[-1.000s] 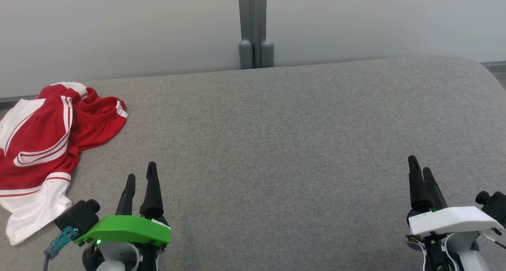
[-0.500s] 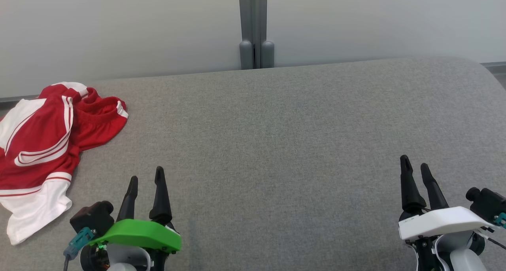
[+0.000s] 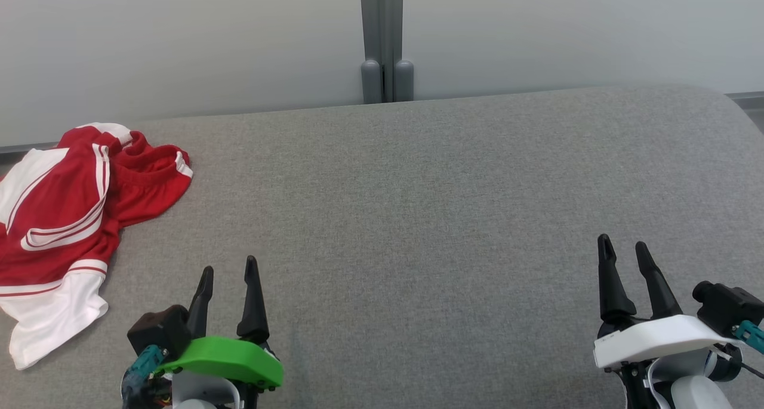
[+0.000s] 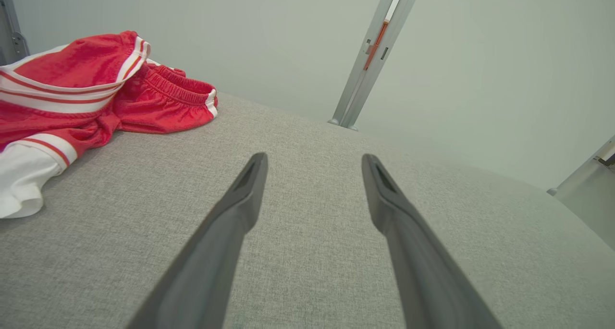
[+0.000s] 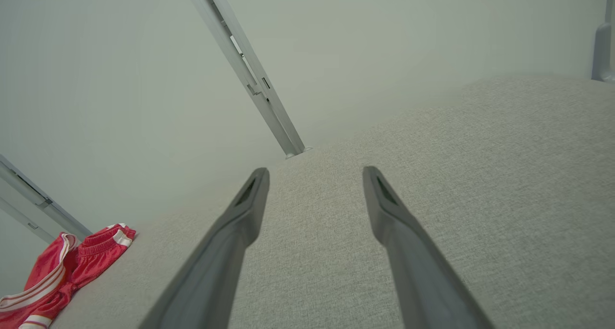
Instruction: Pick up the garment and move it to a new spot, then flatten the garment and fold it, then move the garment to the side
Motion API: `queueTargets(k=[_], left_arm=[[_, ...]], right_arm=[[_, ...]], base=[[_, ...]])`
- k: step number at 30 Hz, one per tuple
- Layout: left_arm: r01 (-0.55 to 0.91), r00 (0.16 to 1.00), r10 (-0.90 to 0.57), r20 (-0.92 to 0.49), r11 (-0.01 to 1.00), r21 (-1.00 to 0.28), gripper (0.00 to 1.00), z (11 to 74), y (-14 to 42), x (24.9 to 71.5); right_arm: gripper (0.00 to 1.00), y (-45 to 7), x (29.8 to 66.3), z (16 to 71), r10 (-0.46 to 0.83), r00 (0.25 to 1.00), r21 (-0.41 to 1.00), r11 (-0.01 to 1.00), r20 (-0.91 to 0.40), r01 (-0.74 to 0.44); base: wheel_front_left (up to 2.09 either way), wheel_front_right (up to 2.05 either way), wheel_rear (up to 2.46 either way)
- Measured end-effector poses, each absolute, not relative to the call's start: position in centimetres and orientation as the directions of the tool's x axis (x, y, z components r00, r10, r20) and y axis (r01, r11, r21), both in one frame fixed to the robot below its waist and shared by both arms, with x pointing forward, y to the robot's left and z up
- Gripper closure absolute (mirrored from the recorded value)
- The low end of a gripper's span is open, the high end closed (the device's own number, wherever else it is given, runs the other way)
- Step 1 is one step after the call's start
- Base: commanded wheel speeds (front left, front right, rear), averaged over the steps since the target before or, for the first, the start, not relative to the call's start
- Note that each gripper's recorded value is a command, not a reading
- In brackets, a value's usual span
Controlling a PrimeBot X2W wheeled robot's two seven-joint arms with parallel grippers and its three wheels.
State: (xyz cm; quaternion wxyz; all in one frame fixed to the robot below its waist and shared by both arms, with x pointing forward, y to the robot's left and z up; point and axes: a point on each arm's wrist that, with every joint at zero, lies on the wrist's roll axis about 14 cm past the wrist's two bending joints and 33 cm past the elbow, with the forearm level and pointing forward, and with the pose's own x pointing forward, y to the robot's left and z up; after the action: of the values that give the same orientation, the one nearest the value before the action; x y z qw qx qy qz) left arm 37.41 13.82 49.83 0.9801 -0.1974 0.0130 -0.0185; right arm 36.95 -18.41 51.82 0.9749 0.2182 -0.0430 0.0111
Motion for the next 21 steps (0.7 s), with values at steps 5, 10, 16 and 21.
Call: queueTargets(k=[5, 10, 16, 21], left_arm=[[0.040, 0.999, -0.049, -0.018, 0.939, -0.343, 0.00, 49.6, 13.6, 37.3], [0.046, 0.998, -0.054, -0.017, 0.950, -0.309, 0.00, 49.4, 13.4, 37.2], [0.044, 0.998, -0.052, -0.020, 0.962, -0.271, 0.00, 49.0, 13.4, 37.1], [0.050, 0.998, -0.055, -0.017, 0.969, -0.240, 0.00, 48.8, 13.4, 37.1]], right_arm=[[0.00, -18.1, 37.0, 51.9, 0.018, 0.995, 0.371, 0.927, 0.095, -0.052], [0.00, -17.7, 37.1, 52.0, 0.033, 0.994, 0.325, 0.943, 0.102, -0.065], [0.00, -17.3, 37.2, 52.2, 0.051, 0.992, 0.272, 0.959, 0.114, -0.081], [0.00, -17.0, 37.3, 52.3, 0.065, 0.991, 0.232, 0.968, 0.120, -0.092]], base=[[0.00, 0.00, 0.00], [0.00, 0.00, 0.00], [0.00, 0.00, 0.00], [0.00, 0.00, 0.00]])
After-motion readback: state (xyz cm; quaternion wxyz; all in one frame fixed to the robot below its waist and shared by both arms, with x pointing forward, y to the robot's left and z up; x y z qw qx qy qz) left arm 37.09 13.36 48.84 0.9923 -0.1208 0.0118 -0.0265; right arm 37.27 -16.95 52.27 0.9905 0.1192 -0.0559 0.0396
